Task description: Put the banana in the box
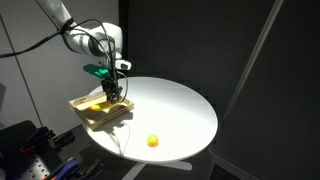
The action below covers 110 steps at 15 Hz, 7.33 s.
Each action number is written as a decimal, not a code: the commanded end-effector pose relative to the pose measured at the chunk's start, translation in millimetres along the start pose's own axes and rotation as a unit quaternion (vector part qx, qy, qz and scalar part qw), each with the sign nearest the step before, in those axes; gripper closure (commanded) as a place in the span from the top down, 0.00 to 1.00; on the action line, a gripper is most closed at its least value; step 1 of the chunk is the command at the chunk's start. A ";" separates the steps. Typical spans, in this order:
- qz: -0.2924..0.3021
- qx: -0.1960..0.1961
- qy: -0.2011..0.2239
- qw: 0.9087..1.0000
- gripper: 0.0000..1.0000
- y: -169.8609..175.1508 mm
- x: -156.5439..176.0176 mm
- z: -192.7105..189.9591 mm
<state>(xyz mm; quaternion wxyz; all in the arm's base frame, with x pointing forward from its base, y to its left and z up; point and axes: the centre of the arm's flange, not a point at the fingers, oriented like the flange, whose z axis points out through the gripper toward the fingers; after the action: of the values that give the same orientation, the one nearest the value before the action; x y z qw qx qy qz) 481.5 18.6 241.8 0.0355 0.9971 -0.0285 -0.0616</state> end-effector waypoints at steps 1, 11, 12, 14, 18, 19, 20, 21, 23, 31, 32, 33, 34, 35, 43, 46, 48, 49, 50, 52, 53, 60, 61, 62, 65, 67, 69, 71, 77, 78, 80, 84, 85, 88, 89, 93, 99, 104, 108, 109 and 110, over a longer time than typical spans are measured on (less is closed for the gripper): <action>-0.003 -0.002 0.016 1.000 0.12 -0.4 -1.2 -8.3; 0.000 0.001 0.008 1.000 0.37 -0.5 1.7 -1.5; 0.000 0.001 0.008 1.000 0.37 -0.5 1.7 -1.5; 0.000 0.001 0.008 1.000 0.37 -0.5 1.7 -1.5; -0.001 0.002 0.008 1.000 0.12 -1.0 1.6 -2.3; -0.003 0.003 0.009 1.000 0.12 -2.1 1.4 -2.9; -0.004 0.002 0.008 1.000 0.12 -3.1 1.4 -2.9; -0.006 0.002 0.008 1.000 0.12 -5.0 1.5 -3.4; -0.009 0.002 0.009 1.000 0.12 -8.7 1.7 -4.7; -0.037 -0.001 0.010 0.999 0.12 -42.3 0.0 -5.0; -0.042 -0.002 0.011 0.999 0.12 -47.2 0.1 -5.1; -0.046 -0.002 0.011 0.999 0.12 -51.2 0.1 -5.4; -0.050 -0.003 0.011 0.999 0.12 -55.5 0.9 -5.5; -0.053 -0.003 0.012 0.998 0.12 -59.3 1.7 -5.7; -0.059 -0.003 0.007 0.998 0.12 -78.9 22.4 -3.1; -0.060 -0.004 0.005 0.998 0.12 -84.4 29.3 0.4; -0.063 -0.004 0.004 0.998 0.12 -90.2 32.5 2.8; -0.064 -0.005 0.003 0.998 0.12 -93.6 33.8 4.1; -0.066 -0.006 0.003 0.998 0.12 -96.9 34.8 5.4; -0.068 -0.006 0.003 0.998 0.12 -104.0 36.9 7.4; -0.069 -0.007 0.003 0.998 0.12 -107.8 37.3 8.2; -0.073 -0.009 0.004 0.997 0.24 -120.8 40.7 11.5; -0.072 -0.009 0.003 0.997 0.61 -121.2 40.9 11.7; -0.072 -0.009 0.003 0.997 0.61 -121.2 40.8 12.1; -0.073 -0.008 0.004 0.997 0.80 -120.6 40.1 10.8; -0.071 -0.007 0.004 0.997 0.97 -119.4 39.2 8.6; -0.054 -0.008 0.000 0.998 1.00 -117.3 36.8 6.2; -0.034 -0.007 -0.002 0.999 1.00 -114.9 34.4 5.0; 0.016 -0.002 -0.003 1.000 1.00 -105.5 26.0 -5.9; 0.018 -0.002 -0.004 1.000 1.00 -104.3 24.6 -9.2; 0.020 -0.001 -0.002 1.000 1.00 -101.7 20.8 -16.5; 0.021 -0.002 0.001 1.000 1.00 -95.7 10.6 -34.8; 0.021 -0.003 0.002 1.000 1.00 -94.1 8.0 -39.1; 0.023 -0.003 0.007 1.000 1.00 -89.1 -1.1 -52.4; 0.023 -0.003 0.009 1.000 1.00 -87.3 -4.2 -57.6; 0.029 0.002 0.024 0.999 1.00 -78.9 -14.0 -76.0; 0.046 0.027 0.044 0.998 1.00 -64.7 -30.5 -102.7; 0.059 0.047 0.059 0.995 1.00 -59.0 -43.4 -125.0; 0.057 0.055 0.056 0.995 1.00 -55.2 -55.8 -141.9; 0.054 0.056 0.054 0.995 1.00 -53.8 -59.2 -146.4; 0.051 0.058 0.050 0.996 1.00 -52.6 -62.6 -150.5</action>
<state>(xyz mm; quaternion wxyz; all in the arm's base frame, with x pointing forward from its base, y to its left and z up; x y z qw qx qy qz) 458.1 91.1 375.1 -0.0074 0.9960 -0.0889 -0.0003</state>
